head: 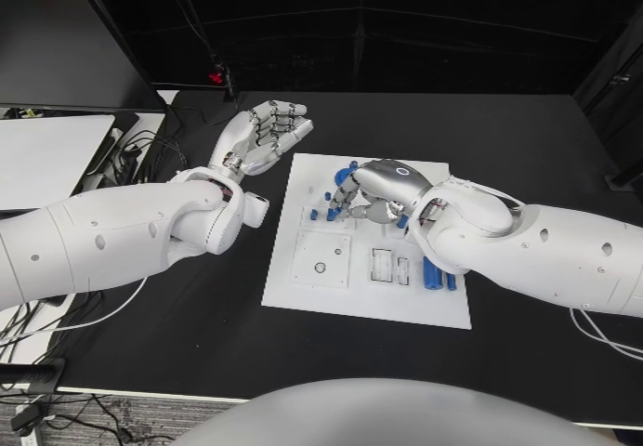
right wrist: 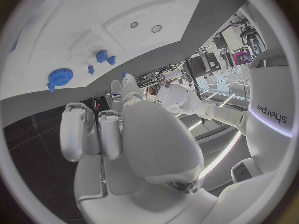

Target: Assemble the parts on the task board

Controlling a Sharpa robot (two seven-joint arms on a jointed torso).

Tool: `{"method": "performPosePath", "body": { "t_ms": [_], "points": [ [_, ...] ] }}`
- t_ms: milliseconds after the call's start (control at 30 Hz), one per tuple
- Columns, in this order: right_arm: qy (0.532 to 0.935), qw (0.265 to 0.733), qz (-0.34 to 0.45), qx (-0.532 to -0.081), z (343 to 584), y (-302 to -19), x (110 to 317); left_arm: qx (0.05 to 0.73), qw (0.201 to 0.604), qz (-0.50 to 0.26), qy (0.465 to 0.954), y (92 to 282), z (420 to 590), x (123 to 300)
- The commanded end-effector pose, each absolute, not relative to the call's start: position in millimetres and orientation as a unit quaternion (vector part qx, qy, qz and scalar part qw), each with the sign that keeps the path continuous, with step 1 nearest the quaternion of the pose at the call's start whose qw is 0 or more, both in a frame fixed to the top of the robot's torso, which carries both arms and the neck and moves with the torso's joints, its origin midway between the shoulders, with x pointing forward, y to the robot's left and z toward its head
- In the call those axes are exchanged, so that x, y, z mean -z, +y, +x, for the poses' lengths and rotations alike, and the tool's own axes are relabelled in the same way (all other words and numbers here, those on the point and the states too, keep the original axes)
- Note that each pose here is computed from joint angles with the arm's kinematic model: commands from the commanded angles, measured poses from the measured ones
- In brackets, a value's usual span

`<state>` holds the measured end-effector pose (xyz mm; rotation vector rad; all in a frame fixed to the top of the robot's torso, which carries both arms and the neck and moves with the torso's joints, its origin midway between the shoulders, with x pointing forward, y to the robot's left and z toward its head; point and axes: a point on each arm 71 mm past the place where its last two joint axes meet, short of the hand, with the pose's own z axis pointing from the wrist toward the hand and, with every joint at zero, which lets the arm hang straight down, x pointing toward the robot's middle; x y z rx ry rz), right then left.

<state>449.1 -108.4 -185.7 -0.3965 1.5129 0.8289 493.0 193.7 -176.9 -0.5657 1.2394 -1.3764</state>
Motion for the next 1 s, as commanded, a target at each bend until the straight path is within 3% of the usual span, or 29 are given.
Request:
{"method": "performPosePath", "body": {
  "t_ms": [33,1000],
  "points": [
    [0.685,0.614,-0.176,-0.351,449.0,-105.7,191.9,0.620,0.578,-0.205,0.490,190.9,489.0,168.3],
    [0.738,0.567,-0.189,-0.314,441.8,-97.2,214.1,0.619,0.579,-0.205,0.490,191.6,489.2,168.5]
  ]
}}
